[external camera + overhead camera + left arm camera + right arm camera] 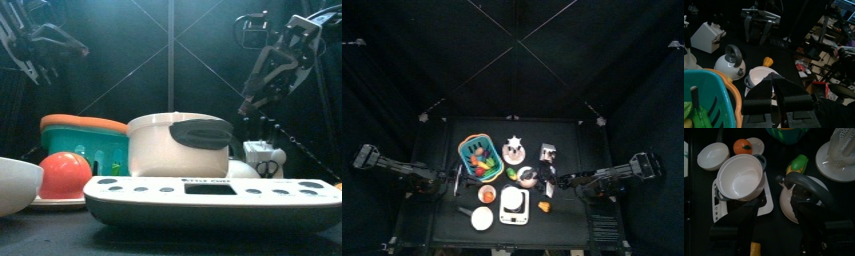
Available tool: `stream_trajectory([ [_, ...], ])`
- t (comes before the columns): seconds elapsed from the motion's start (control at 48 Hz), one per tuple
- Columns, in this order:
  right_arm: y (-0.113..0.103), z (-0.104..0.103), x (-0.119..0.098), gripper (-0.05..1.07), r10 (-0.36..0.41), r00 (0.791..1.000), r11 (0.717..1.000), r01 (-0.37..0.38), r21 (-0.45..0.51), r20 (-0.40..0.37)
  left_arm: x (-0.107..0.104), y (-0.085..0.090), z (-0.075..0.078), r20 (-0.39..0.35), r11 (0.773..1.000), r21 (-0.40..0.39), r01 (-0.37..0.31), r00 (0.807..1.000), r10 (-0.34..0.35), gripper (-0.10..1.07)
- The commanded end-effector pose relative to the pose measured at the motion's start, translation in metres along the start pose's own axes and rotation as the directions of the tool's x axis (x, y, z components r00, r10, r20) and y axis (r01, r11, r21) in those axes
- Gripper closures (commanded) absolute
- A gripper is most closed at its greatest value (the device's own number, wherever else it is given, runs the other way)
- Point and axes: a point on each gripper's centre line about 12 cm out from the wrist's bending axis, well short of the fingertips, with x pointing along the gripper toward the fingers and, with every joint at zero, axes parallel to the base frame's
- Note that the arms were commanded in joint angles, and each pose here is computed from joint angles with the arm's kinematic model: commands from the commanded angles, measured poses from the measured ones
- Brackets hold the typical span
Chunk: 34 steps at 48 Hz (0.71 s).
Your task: Grab cleaver
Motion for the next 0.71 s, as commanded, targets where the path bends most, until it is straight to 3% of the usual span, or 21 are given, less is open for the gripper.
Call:
stream_trajectory([
  [0.0,0.002,0.019,-0.032,0.15,-0.016,0.998,0.998,0.012,0.062,0.058,0.01,-0.002,0.003,0.007,1.0,-0.01,-0.011,1.0,0.011,0.41],
  [0.146,-0.013,0.016,-0.07,0.15,-0.13,0.991,0.986,0.125,0.114,0.033,0.021,0.001,-0.01,-0.05,0.999,-0.013,-0.036,0.998,0.035,0.41],
  [0.25,-0.028,0.006,-0.081,0.15,-0.23,0.973,0.966,0.23,0.12,-0.017,0.027,-0.002,-0.019,-0.085,0.999,-0.008,-0.035,0.996,0.034,0.41],
  [0.458,-0.036,-0.003,-0.068,0.15,-0.318,0.943,0.939,0.328,0.105,-0.099,0.043,-0.01,-0.029,-0.128,0.999,-0.015,-0.035,0.991,0.032,0.41],
  [0.688,-0.045,-0.003,-0.052,0.15,-0.393,0.896,0.89,0.427,0.161,-0.206,0.066,-0.029,-0.048,-0.2,1.0,-0.004,-0.007,0.98,0.006,0.41],
])
